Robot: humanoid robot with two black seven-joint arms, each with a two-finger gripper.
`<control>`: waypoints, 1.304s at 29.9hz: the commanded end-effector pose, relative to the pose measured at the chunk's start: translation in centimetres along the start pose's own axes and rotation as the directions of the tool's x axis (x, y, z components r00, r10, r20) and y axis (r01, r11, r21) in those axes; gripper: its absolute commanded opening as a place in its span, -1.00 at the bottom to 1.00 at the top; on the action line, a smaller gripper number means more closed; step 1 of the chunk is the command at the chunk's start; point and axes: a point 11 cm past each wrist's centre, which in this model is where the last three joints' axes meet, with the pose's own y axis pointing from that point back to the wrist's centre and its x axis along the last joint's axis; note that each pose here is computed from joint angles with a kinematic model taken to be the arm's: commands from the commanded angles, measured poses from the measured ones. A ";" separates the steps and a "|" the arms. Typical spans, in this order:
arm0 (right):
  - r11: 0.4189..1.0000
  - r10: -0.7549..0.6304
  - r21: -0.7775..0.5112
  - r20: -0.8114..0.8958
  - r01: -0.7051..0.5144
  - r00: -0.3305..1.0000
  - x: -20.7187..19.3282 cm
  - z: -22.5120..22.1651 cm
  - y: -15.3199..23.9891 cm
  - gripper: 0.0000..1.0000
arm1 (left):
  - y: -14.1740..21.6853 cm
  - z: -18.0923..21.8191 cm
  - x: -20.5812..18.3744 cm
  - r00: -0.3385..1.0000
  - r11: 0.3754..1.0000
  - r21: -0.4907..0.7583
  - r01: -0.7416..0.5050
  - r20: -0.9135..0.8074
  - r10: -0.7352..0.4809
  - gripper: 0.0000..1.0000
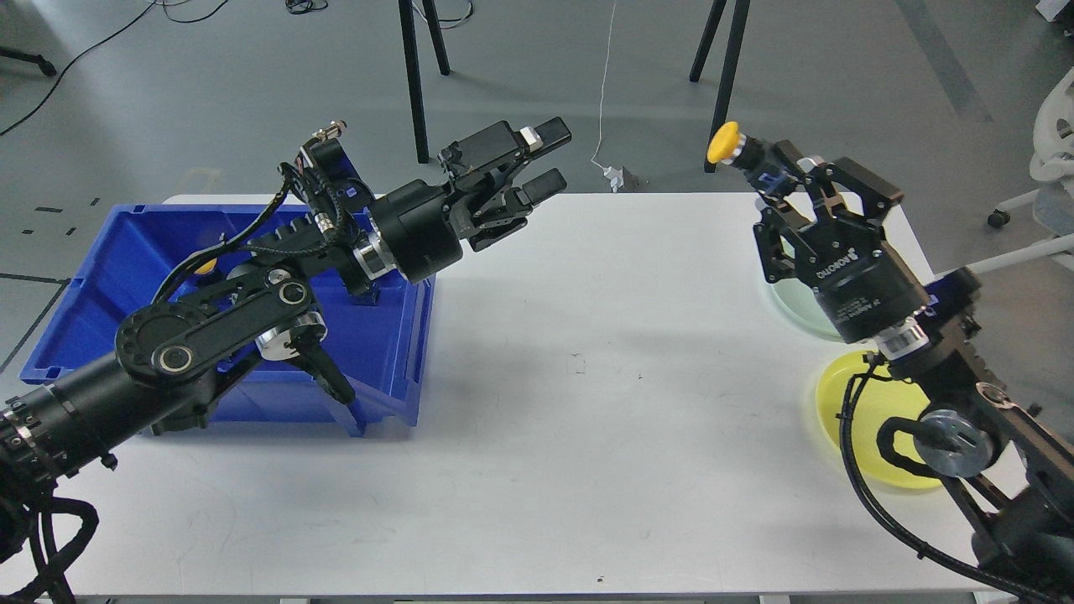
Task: Pass button and place on color plate
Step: 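Open the left gripper and pull the yellow button away with the right, then lower the yellow button onto the yellow plate and open the right gripper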
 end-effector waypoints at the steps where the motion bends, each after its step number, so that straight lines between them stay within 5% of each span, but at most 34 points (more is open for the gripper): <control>1: 0.985 0.171 -0.017 0.001 -0.171 0.985 2.9 -0.2 6.4 -0.98 | 0.1 -0.2 -0.1 1.000 1.000 -0.001 -0.004 -0.007 0.004 0.72; 8: 0.873 0.481 -0.042 0.241 -0.486 0.843 6.4 1.8 14.3 -0.98 | 0.0 -0.3 -0.3 1.000 1.000 -0.003 -0.003 -0.012 0.003 0.72; 20: 0.648 0.736 -0.237 -0.051 -0.724 0.675 9.7 5.8 19.3 -0.98 | 0.0 -0.3 -0.3 1.000 1.000 -0.002 -0.003 -0.012 0.003 0.72; 30: 0.635 0.699 -0.322 -0.147 -0.702 0.700 8.7 8.0 18.3 -0.86 | 0.0 -0.3 -0.3 1.000 1.000 -0.002 -0.003 -0.012 0.003 0.72; 39: 0.640 0.697 -0.320 -0.140 -0.698 0.703 8.6 7.9 17.9 -0.37 | 0.0 -0.3 -0.3 1.000 1.000 -0.003 -0.003 -0.012 0.003 0.73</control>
